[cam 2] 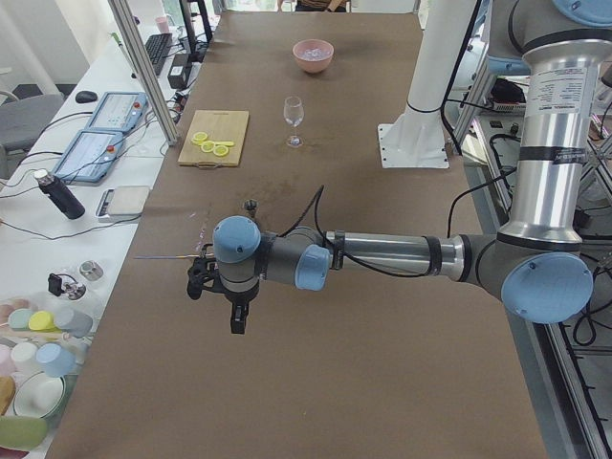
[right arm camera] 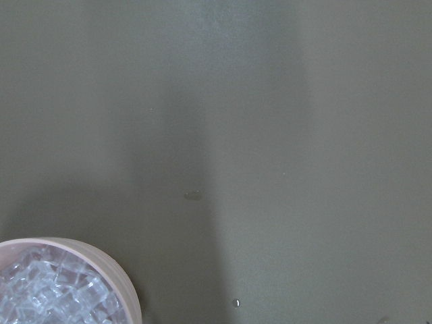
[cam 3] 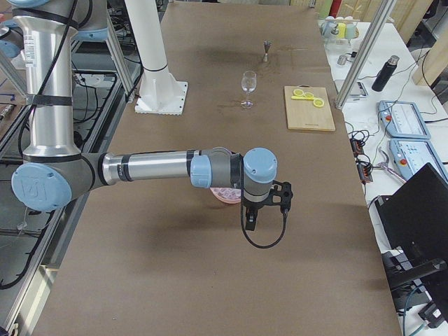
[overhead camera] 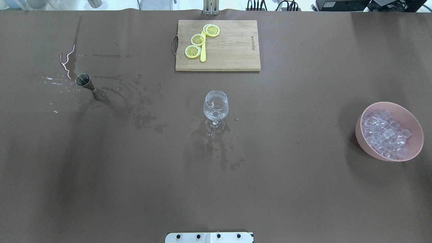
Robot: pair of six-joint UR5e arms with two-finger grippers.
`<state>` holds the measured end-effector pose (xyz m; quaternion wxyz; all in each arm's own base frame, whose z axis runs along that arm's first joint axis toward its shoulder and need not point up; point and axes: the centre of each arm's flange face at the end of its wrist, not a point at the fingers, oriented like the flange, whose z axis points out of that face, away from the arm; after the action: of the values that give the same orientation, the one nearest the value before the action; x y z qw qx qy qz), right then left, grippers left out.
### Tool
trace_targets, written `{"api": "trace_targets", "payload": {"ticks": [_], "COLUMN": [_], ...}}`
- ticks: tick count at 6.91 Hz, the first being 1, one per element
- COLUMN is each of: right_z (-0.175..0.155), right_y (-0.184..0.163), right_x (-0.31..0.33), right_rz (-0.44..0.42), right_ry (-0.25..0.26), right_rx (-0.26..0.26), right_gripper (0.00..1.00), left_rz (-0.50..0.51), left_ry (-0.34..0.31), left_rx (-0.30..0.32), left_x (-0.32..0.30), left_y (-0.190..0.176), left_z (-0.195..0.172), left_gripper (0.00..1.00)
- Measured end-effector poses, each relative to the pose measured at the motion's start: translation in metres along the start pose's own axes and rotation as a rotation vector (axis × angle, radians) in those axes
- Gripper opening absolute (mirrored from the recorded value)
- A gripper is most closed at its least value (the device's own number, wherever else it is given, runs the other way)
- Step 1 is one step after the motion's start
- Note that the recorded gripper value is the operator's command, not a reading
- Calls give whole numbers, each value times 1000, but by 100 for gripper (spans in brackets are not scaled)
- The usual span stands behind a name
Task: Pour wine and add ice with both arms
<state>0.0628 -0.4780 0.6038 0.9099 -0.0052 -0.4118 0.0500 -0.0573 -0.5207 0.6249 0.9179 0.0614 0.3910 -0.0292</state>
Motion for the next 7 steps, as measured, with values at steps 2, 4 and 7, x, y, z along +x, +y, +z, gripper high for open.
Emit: {"api": "trace_targets", "payload": {"ticks": [2, 4, 7], "right_z": [0, 0, 0], "right_y": [0, 0, 1], "right_x": [0, 0, 0], "right_rz": [0, -1, -3], "right_ry": [-1, -1, 0], "right_rx": [0, 0, 0], "right_gripper": [100, 100, 100], "left_rz": [22, 31, 22], "left_ry": [-1, 1, 5], "left_rx": [22, 34, 64], "left_x": [2, 4, 26], "left_y": [-1, -2, -6], "left_z": [-2, -4, -25], "left_gripper": [98, 98, 98]}}
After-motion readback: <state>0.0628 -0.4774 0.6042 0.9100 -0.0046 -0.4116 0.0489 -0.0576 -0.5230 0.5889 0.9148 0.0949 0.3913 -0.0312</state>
